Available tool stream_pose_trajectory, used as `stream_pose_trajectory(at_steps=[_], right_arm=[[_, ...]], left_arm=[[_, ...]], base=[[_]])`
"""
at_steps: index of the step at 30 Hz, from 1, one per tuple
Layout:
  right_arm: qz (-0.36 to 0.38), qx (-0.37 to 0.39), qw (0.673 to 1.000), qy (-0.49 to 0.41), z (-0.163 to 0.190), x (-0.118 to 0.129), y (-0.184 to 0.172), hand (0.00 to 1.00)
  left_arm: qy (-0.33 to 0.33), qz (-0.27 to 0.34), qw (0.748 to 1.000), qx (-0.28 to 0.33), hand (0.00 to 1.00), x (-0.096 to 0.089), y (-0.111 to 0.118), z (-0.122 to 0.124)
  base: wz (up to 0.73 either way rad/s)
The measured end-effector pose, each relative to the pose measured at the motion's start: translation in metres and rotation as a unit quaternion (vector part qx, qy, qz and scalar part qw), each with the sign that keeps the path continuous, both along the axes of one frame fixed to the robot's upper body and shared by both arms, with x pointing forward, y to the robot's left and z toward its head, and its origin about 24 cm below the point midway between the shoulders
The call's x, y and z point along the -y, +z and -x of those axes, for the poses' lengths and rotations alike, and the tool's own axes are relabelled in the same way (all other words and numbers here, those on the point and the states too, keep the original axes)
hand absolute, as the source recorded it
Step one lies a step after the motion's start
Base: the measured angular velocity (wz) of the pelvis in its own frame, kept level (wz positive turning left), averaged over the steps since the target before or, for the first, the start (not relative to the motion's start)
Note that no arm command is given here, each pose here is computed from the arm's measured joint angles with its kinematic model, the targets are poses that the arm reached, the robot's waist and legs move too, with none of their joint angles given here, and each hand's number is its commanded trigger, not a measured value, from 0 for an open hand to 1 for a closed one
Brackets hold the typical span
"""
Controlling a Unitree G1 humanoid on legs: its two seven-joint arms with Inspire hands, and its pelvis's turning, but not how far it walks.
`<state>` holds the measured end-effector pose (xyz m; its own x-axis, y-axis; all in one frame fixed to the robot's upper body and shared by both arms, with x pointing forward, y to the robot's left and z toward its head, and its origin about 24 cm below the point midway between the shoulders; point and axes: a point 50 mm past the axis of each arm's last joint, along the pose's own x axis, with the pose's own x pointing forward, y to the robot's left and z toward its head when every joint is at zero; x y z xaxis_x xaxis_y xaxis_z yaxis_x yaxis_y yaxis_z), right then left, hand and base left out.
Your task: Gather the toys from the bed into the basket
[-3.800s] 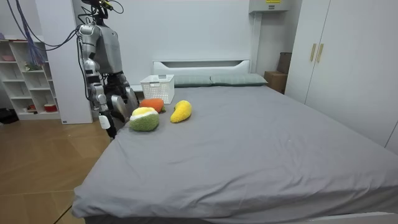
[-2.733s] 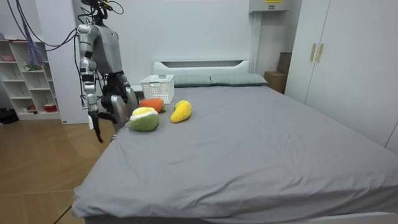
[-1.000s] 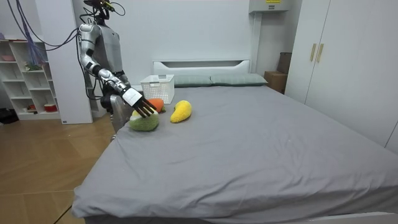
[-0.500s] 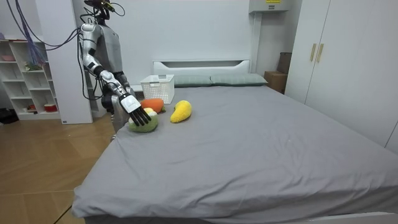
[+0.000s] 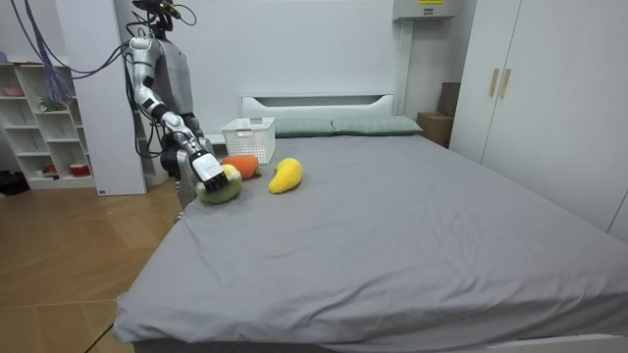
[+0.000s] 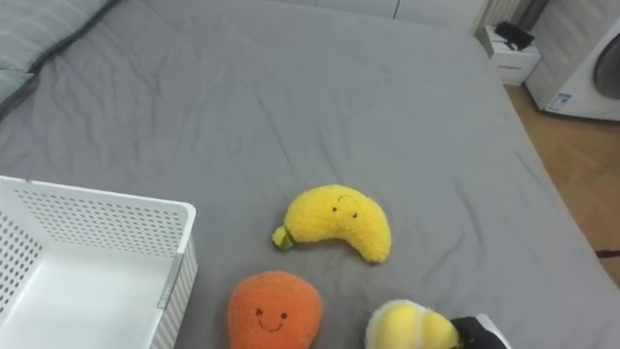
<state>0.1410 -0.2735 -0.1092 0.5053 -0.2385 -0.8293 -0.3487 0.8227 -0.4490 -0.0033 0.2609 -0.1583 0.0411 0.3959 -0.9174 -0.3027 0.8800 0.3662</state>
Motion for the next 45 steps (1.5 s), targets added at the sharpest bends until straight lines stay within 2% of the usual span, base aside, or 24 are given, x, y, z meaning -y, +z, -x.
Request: stream_pose_trajectory(at_steps=[7, 13, 18, 26, 34, 45], right_arm=[[0.01, 0.016, 1.0, 0.015, -0.006, -0.006, 0.003, 1.0], [0.027, 0.079, 0.996, 0.029, -0.027, -0.01, 0.022, 1.0], [0.061, 0.186, 0.978, 0.071, -0.06, -0.017, 0.066, 1.0], [0.072, 0.309, 0.943, 0.103, -0.094, -0.028, 0.125, 1.0], [0.065, 0.352, 0.924, 0.133, -0.118, -0.039, 0.153, 1.0], [0.033, 0.377, 0.899, 0.221, -0.149, -0.085, 0.182, 1.0]], left_arm=[[-0.001, 0.001, 1.0, 0.002, 0.0, 0.0, 0.0, -0.001], [0.016, -0.002, 0.999, 0.036, 0.0, -0.001, 0.002, -0.011], [0.014, -0.002, 0.999, 0.046, 0.0, 0.0, 0.002, -0.014], [0.005, 0.003, 0.998, 0.063, 0.0, 0.002, 0.002, -0.024], [-0.001, 0.01, 0.997, 0.078, 0.0, 0.003, 0.002, -0.031], [-0.005, 0.016, 0.997, 0.075, 0.0, 0.006, 0.0, -0.038]], base=[[0.0], [0.0], [-0.06], [0.0], [0.0], [0.07]])
